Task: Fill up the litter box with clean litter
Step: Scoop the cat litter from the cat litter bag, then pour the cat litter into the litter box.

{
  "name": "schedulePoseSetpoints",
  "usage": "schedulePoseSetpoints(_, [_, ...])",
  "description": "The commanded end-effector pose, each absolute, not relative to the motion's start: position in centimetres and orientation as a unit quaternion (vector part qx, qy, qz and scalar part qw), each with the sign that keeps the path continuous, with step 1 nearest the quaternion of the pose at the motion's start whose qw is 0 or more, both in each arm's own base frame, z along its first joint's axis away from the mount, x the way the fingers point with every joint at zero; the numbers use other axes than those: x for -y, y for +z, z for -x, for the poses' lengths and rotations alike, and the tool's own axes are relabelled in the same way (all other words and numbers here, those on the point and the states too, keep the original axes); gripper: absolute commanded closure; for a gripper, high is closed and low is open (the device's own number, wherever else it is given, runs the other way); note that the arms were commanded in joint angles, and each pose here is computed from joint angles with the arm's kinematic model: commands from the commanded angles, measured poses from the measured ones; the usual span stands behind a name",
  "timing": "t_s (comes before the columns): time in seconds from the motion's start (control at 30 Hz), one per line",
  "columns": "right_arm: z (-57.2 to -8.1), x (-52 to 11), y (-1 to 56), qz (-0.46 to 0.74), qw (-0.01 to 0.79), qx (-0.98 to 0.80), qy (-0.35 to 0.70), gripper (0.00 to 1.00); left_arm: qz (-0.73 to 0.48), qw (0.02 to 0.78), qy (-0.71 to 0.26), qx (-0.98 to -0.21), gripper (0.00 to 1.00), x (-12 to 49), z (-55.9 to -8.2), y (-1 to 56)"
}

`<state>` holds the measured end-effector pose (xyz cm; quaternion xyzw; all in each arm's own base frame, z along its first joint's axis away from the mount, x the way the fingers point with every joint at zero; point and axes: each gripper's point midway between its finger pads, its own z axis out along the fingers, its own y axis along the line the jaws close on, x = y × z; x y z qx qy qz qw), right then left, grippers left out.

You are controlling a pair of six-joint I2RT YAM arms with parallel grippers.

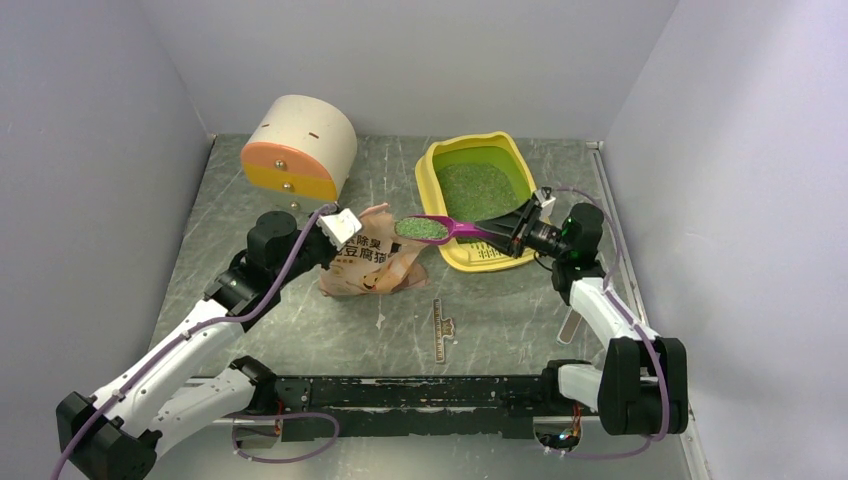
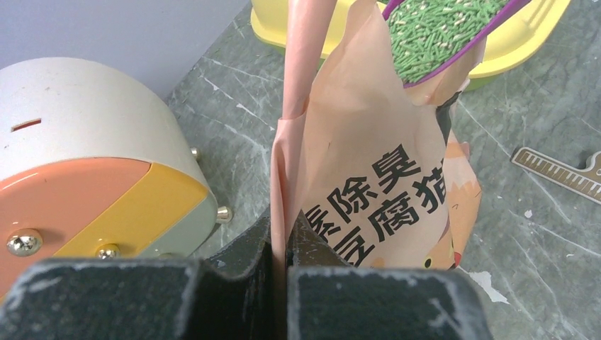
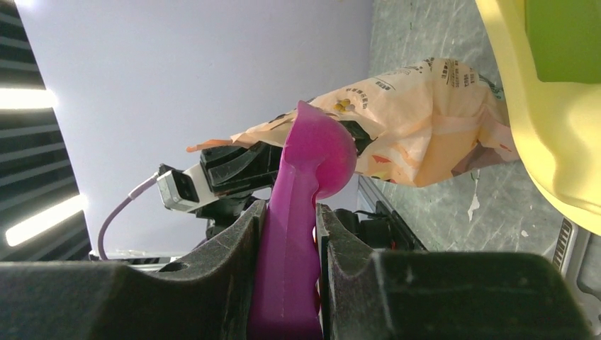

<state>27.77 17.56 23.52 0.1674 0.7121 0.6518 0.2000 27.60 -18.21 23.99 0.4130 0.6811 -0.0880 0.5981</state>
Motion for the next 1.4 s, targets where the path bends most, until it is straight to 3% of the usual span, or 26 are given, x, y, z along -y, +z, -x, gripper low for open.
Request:
schedulePoseSetpoints(0.0, [-28.0, -16.4, 25.6, -0.155, 0.231, -0.703, 0.655, 1.0, -0.377, 0.647, -0.08, -0.658, 0.95, 17.9, -28.6, 28.3])
schedulePoseSetpoints(0.6, [-29.0, -13.0, 28.7, -0.176, 0.277, -0.673, 0.663, 1.0, -0.379, 0.639, -0.093, -0.662, 0.95, 18.5, -28.7, 27.7])
schedulePoseSetpoints(1.37, [-37.7, -2.6, 22.0, -0.331, 0.396, -0.699, 0.495, 1.0, -0.407, 0.632, -0.13, -0.647, 0.95, 19.5, -27.0, 27.9])
